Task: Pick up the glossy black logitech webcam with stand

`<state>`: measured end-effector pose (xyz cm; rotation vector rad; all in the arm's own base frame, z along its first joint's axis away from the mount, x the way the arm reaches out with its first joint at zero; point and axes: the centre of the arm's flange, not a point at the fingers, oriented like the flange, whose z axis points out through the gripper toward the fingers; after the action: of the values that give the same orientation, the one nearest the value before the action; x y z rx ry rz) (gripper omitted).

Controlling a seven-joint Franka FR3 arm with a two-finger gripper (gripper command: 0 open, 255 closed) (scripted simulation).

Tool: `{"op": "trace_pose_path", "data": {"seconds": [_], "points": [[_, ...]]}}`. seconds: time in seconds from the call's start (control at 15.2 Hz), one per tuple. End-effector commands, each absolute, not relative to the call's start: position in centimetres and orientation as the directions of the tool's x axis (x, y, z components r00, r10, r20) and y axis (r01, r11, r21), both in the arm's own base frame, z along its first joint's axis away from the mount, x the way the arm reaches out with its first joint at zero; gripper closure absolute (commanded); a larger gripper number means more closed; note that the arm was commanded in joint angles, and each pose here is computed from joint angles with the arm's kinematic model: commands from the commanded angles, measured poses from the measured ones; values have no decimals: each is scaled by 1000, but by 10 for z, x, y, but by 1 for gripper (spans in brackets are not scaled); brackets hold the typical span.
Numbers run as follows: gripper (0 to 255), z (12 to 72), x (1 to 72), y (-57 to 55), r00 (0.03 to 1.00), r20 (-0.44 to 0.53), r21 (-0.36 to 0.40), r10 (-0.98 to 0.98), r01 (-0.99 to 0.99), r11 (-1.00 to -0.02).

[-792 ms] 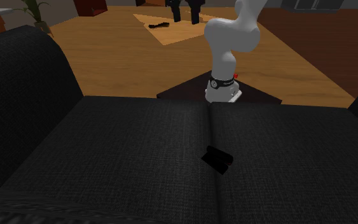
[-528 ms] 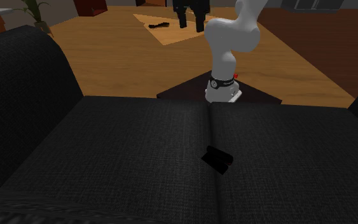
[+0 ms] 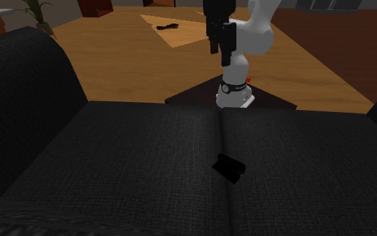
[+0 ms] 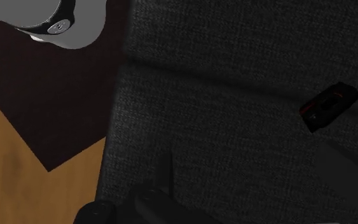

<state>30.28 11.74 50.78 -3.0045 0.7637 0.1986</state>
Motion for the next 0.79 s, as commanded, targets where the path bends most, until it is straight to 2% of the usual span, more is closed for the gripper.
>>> {"op": "trace_pose_path", "data": {"seconds": [0.0, 0.73], "points": [[0, 494, 308, 145, 827, -135, 20, -546, -549, -835], [0, 400, 366, 249, 515, -116, 141, -849, -838, -528]]}}
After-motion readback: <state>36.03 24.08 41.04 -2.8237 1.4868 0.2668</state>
